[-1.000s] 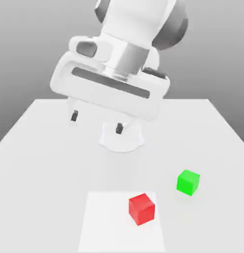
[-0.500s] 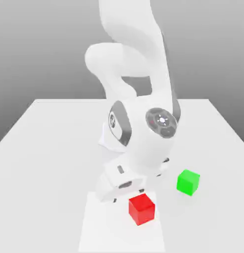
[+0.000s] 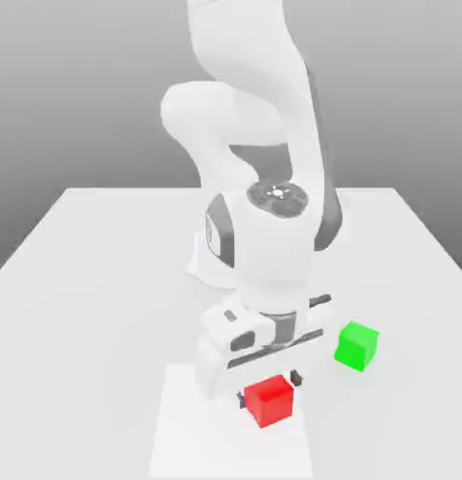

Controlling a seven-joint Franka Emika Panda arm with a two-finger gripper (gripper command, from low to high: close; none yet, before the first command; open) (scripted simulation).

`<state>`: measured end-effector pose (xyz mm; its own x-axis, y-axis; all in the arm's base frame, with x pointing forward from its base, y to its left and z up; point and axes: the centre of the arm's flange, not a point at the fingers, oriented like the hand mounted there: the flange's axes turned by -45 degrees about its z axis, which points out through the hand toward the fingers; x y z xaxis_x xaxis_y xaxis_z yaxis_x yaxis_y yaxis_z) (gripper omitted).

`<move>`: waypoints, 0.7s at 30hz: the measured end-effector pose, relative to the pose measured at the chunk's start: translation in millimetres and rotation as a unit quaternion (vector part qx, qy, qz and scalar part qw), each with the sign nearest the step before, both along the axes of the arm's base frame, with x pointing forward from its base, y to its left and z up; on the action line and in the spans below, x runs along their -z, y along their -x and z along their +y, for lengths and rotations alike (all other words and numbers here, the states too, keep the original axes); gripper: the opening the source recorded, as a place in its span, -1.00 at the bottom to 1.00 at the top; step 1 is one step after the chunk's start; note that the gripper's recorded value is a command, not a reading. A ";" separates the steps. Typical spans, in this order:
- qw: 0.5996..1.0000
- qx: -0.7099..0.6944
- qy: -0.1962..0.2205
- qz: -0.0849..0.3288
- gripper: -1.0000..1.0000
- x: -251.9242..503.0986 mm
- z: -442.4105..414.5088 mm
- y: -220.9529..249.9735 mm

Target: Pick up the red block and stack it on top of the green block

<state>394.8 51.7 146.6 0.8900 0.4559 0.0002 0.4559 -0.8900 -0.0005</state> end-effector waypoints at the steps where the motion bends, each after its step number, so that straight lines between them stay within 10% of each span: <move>1: 1.000 0.000 0.000 0.000 -1.00 0.0 0.0 0.0; 10: 1.000 0.000 0.001 0.000 -1.00 -53.0 0.0 -0.4; 21: 0.988 -0.061 0.064 0.130 -1.00 -24.0 77.0 13.5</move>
<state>381.3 128.7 170.6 0.7910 0.5414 -0.2848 0.5591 -0.8288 -0.0227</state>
